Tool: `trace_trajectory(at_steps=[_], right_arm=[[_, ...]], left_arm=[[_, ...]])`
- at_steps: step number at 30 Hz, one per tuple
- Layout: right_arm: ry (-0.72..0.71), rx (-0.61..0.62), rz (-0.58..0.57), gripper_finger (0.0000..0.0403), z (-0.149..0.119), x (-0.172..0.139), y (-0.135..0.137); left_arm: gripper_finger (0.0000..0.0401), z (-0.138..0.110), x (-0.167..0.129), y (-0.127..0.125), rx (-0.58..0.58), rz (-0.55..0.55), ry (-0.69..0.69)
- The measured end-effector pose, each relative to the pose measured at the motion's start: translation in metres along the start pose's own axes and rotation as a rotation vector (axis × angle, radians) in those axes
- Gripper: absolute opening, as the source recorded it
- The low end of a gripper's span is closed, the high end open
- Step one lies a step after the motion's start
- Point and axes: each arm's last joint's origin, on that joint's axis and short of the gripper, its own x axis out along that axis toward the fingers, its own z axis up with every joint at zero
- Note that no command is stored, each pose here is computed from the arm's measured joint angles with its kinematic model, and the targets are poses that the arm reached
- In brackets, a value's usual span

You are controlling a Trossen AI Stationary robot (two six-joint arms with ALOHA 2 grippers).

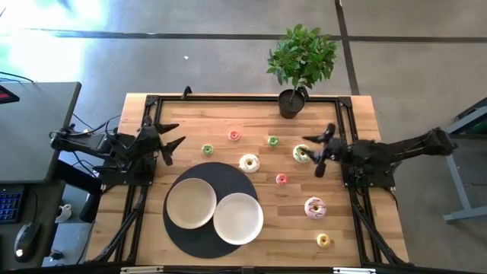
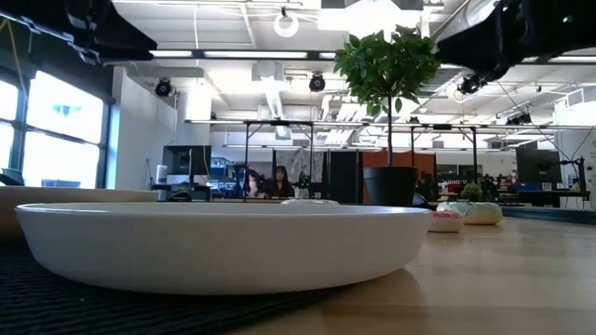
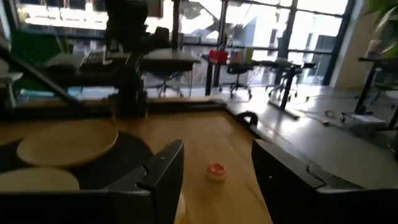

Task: Pick & Place donuts
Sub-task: Put the left small green donut on the left white plate

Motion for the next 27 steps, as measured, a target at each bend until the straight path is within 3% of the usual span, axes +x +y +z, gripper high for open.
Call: trace_trajectory(at_steps=[5, 10, 19, 27], right_arm=[[0.196, -0.001, 0.062, 0.0185, -0.021, 0.026, 0.017], [0.324, -0.045, 0.076, 0.0185, -0.033, 0.049, 0.026], [0.358, -0.084, 0.091, 0.0185, -0.019, 0.080, 0.021], [0.337, -0.142, 0.118, 0.0185, -0.009, 0.086, 0.014]], left_arm=[[0.0253, 0.001, 0.012, -0.013, -0.066, -0.021, 0.018], [0.0253, -0.015, 0.031, -0.032, -0.076, 0.051, 0.145], [0.0253, -0.063, 0.069, -0.067, -0.138, 0.186, 0.376], [0.0253, -0.107, 0.109, -0.065, -0.138, 0.273, 0.620]])
